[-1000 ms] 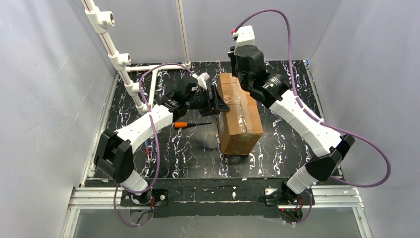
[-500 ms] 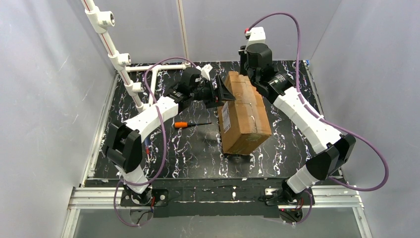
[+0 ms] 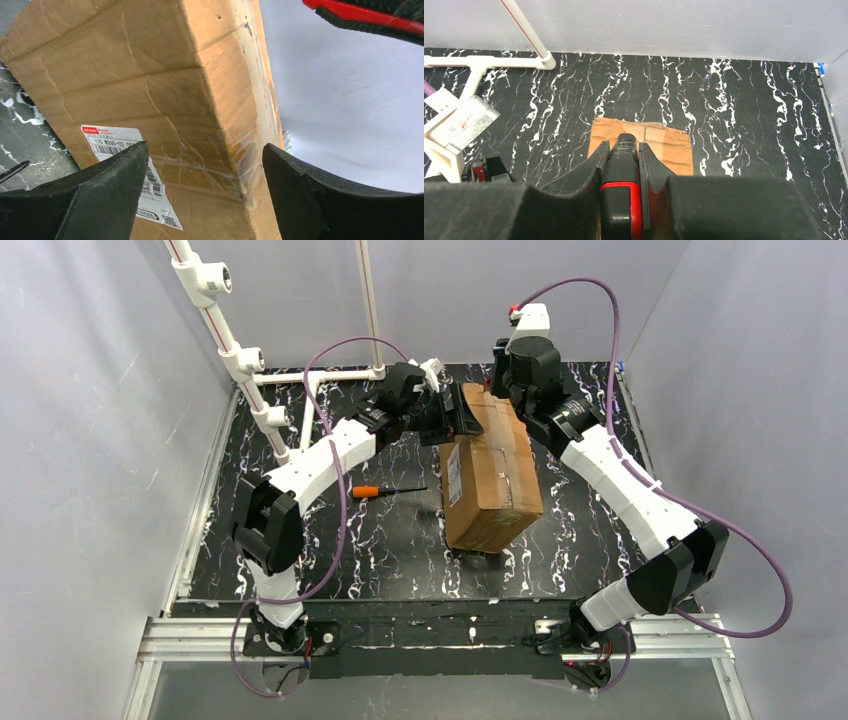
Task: Unpack the express box
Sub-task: Cut the express box at the center of the board.
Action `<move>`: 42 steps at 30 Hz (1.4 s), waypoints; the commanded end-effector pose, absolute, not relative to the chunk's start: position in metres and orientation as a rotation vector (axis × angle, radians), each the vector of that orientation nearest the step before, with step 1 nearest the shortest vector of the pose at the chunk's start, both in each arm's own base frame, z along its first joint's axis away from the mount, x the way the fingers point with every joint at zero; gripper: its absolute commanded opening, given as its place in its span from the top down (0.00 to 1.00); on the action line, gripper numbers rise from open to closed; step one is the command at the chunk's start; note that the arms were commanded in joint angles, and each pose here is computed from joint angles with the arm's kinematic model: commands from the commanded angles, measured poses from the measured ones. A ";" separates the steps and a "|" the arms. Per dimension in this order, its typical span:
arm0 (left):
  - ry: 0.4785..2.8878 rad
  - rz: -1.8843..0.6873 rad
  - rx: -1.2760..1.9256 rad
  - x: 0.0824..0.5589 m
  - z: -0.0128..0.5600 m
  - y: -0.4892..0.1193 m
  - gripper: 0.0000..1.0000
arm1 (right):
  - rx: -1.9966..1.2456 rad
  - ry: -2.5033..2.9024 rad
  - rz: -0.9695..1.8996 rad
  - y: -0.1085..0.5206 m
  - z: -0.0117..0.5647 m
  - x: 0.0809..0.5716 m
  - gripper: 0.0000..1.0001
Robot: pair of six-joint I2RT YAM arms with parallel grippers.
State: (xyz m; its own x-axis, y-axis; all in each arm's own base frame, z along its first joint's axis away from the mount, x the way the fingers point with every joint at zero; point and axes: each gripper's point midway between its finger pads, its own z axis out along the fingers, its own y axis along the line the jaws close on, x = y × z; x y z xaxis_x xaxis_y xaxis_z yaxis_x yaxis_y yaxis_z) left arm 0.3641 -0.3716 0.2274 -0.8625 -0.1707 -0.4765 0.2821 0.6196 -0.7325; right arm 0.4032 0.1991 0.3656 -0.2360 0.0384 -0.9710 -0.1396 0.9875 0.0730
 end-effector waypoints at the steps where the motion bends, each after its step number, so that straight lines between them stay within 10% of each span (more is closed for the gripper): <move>1: 2.329 -0.976 0.135 0.372 0.232 -0.363 0.21 | -0.048 1.730 0.216 0.197 0.393 0.397 0.99; 14: 2.462 -0.803 0.101 0.366 0.168 -0.344 0.38 | 0.007 1.670 0.188 0.171 0.427 0.415 0.99; 42: 2.429 -0.867 0.088 0.359 0.180 -0.345 0.42 | -0.064 1.757 0.236 0.191 0.386 0.428 0.99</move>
State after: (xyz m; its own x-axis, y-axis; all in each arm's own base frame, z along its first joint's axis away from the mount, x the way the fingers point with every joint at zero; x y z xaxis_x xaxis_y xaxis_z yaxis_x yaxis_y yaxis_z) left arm 0.3711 -0.3663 0.2155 -0.8113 -0.1699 -0.5594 0.2965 0.7050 -0.6442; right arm 0.4237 0.1896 0.3741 -0.2384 0.0610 -0.9693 -0.1791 0.9781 0.1056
